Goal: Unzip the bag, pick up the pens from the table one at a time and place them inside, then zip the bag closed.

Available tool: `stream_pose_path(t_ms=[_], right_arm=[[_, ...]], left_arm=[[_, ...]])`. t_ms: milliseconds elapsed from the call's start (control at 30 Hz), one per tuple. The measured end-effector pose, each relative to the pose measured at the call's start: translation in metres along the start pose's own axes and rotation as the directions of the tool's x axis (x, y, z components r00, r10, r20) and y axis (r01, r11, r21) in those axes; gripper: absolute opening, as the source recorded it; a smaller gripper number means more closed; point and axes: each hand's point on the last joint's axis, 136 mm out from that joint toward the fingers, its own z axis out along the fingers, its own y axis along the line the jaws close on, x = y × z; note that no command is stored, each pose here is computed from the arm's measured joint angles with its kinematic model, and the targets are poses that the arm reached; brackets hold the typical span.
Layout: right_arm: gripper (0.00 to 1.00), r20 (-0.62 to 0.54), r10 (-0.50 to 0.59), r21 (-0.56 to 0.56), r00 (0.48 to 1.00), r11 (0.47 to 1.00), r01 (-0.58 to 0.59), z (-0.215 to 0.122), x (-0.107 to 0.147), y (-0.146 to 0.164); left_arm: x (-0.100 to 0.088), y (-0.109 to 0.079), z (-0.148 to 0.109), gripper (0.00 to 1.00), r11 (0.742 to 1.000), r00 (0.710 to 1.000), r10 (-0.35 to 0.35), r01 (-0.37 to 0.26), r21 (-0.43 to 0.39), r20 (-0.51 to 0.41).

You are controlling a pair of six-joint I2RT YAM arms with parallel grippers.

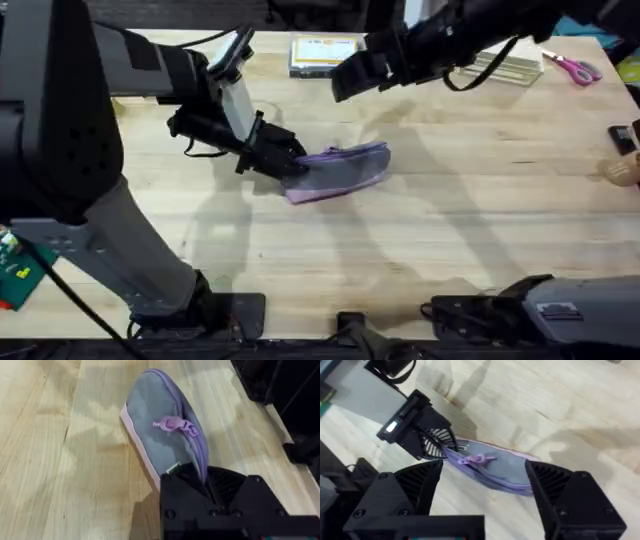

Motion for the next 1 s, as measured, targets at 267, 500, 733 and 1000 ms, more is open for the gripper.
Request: stream_pose_path(t_ms=[267, 500, 733, 1000], right_arm=[[0.998, -0.013, 0.075, -0.012, 0.997, 0.997, -0.076, 0.004, 0.003, 0.014], [0.998, -0.018, 0.114, -0.016, 0.993, 0.993, -0.114, 0.005, 0.004, 0.017], [0.998, -0.038, 0.14, -0.005, 0.989, 0.99, -0.141, 0.011, 0.01, 0.032], [0.998, -0.098, 0.186, 0.053, 0.978, 0.982, -0.182, 0.033, 0.023, 0.037]], left_arm=[[0.0, 0.0, 0.0, 0.043, 1.0, 1.0, 0.0, 0.0, 0.0, 0.0], [0.0, 0.0, 0.0, 0.042, 1.0, 1.0, 0.003, -0.003, -0.001, 0.0], [0.0, 0.0, 0.0, 0.043, 1.0, 1.0, 0.003, -0.003, -0.001, 0.0], [0.0, 0.0, 0.0, 0.043, 1.0, 1.0, 0.003, -0.003, -0.001, -0.001]])
